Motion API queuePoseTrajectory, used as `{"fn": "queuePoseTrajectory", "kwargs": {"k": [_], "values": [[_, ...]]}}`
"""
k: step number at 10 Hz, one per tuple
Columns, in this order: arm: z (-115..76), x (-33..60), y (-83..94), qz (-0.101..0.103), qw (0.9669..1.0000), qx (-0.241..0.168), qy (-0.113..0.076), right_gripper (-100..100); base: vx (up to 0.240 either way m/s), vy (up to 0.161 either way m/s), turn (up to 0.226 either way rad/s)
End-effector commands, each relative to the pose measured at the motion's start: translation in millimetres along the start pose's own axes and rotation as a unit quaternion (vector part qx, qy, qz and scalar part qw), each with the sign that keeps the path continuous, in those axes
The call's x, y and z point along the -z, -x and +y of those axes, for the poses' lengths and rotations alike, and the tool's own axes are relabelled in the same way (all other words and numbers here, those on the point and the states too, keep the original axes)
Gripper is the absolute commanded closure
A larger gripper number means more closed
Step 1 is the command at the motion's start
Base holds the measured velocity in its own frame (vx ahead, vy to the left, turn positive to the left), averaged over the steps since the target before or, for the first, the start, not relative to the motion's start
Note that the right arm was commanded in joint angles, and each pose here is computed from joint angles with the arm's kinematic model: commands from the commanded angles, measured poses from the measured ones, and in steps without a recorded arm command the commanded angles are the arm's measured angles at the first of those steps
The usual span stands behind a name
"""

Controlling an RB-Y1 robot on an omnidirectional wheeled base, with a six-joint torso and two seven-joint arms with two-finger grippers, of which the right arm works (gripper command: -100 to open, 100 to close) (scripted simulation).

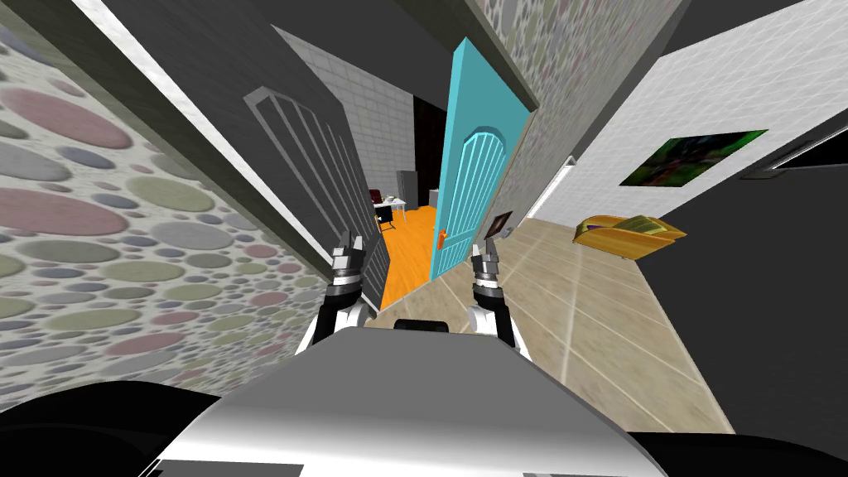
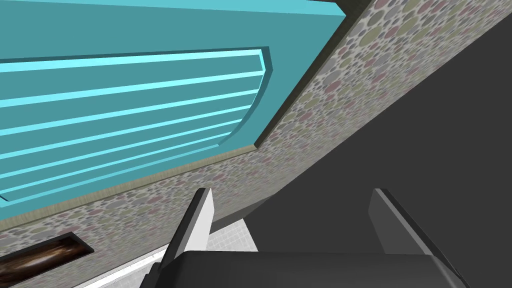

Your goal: Push the door open

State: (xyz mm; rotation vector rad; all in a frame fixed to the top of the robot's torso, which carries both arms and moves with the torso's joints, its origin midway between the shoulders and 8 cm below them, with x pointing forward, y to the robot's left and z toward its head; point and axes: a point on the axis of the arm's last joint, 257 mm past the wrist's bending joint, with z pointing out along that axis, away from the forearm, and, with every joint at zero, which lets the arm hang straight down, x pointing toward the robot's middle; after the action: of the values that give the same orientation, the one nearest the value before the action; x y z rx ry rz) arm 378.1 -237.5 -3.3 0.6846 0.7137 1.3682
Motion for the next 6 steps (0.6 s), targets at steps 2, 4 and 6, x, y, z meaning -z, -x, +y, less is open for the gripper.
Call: {"fn": "queuePoseTrajectory", "kwargs": {"k": [2,4,6], "values": [[-22.2,4.7,-9.3,0.011,0.9997,-0.009,-0.022,-100,0.067,-0.081,0.073],[-39.2,6.7,-17.4,0.020,0.9989,-0.016,-0.039,-100,0.072,-0.098,0.091],[-57.3,9.3,-26.3,0.029,0.9977,-0.023,-0.057,-100,0.069,-0.114,0.087]]}}
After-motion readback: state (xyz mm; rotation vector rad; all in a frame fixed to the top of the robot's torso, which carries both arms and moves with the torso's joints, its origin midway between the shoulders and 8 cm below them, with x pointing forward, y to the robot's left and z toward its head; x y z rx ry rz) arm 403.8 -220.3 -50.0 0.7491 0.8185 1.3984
